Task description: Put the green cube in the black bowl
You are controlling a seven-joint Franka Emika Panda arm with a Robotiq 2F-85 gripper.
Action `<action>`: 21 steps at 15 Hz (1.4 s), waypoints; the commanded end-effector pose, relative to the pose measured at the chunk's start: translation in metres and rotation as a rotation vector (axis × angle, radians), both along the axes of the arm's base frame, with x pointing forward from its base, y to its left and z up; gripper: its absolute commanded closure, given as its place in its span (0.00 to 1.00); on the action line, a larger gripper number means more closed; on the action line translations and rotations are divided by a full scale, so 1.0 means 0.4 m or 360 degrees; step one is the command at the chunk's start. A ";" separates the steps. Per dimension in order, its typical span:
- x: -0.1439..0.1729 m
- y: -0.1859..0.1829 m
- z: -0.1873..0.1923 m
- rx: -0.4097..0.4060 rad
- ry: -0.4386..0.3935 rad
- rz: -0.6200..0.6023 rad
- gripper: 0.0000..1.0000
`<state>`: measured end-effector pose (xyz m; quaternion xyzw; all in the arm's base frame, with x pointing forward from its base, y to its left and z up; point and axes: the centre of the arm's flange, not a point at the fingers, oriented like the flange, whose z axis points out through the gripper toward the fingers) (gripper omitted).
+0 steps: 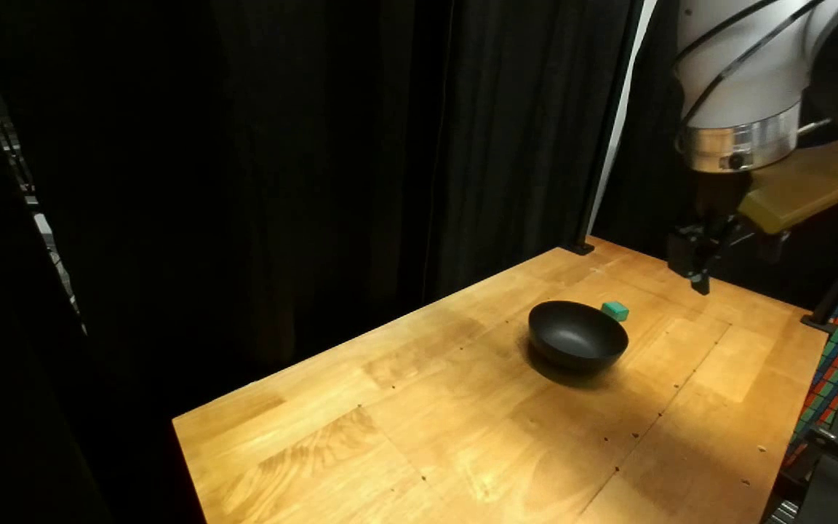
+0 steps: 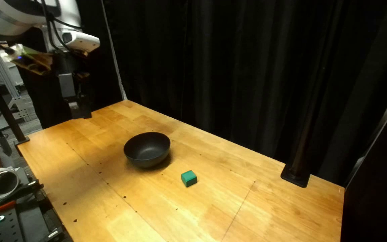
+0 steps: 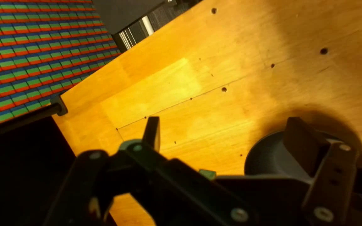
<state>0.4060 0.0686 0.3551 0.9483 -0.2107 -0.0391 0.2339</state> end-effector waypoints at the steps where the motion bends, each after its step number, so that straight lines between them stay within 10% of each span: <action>1: 0.167 -0.102 -0.108 -0.0036 -0.0082 -0.0310 0.00; 13: 0.368 -0.376 -0.362 -0.0183 -0.0384 -0.1329 0.00; 19: 0.308 -0.383 -0.365 -0.0163 -0.0298 -0.1199 0.00; 21: 0.349 -0.407 -0.402 -0.0267 -0.0396 -0.1419 0.00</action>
